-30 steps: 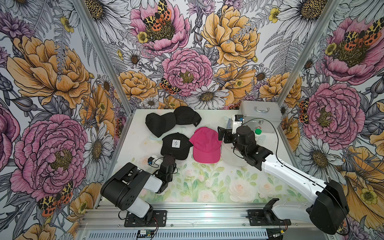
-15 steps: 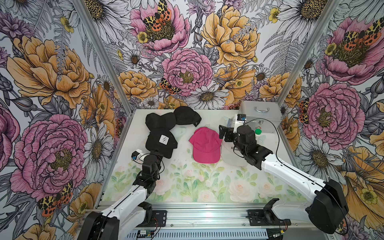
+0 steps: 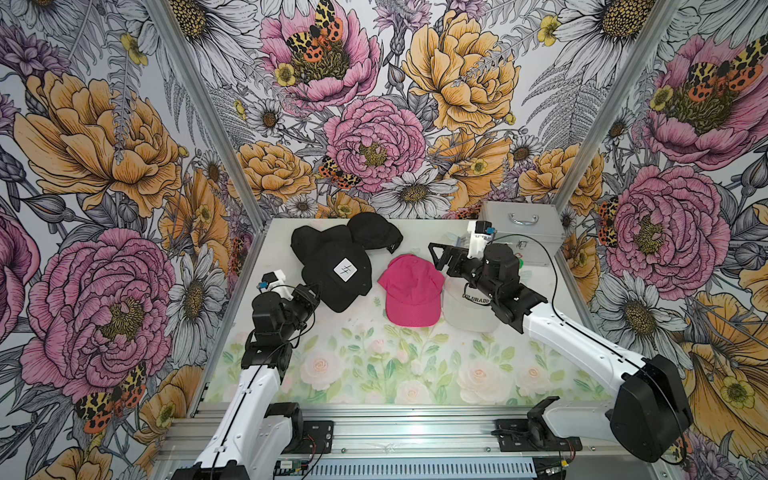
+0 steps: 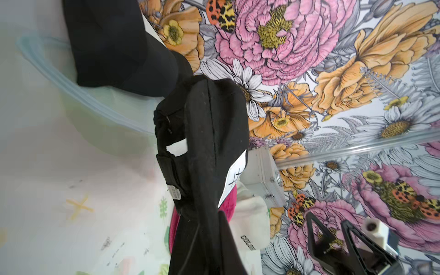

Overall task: Stack the baseball caps by color
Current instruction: Pick up the baseball cap from the center of the board, then place the baseball cap at the center of the board.

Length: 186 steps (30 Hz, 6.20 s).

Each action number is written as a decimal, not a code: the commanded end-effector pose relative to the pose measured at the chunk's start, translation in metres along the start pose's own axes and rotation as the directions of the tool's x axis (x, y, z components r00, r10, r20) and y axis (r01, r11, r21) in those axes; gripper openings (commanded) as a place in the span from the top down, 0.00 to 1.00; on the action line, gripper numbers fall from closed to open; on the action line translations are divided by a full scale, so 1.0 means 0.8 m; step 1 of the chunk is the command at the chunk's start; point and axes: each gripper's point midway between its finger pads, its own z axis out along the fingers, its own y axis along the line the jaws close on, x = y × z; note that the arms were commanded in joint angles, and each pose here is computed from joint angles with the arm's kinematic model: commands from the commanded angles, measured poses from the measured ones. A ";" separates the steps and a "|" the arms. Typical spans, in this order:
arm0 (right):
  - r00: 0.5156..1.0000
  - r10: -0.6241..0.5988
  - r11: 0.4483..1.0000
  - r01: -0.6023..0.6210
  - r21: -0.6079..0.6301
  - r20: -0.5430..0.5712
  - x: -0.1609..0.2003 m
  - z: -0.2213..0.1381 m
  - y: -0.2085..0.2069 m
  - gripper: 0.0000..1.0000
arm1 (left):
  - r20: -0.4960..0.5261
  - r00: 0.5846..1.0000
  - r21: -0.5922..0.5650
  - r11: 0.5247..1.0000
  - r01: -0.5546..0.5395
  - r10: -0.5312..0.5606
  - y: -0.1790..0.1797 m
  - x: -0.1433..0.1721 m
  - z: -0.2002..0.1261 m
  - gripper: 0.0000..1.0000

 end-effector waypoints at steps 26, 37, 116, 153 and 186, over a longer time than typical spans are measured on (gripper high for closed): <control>0.997 0.022 0.904 0.014 -0.427 0.079 -0.037 -0.059 0.100 0.03 | -0.282 0.929 0.598 0.801 -0.026 0.242 -0.235 0.046 0.010 1.00; 0.997 -0.041 0.807 0.069 -0.586 0.061 -0.029 -0.062 0.147 0.08 | -0.332 0.909 0.581 0.814 -0.015 0.253 -0.229 0.062 0.041 1.00; 0.996 -0.077 0.816 0.036 -0.577 -0.047 -0.028 -0.079 0.128 1.00 | -0.347 0.872 0.419 0.889 -0.185 0.345 -0.151 0.060 0.077 1.00; 0.010 -1.000 0.014 0.701 -0.713 -0.010 0.183 -0.121 0.080 1.00 | 0.011 0.143 0.823 0.072 -0.564 0.990 -0.159 0.215 -0.036 0.01; -0.043 -0.990 -0.129 0.660 -0.740 0.134 0.198 -0.123 0.117 1.00 | -0.108 0.094 0.922 0.135 -0.363 0.990 -0.118 0.259 -0.029 0.15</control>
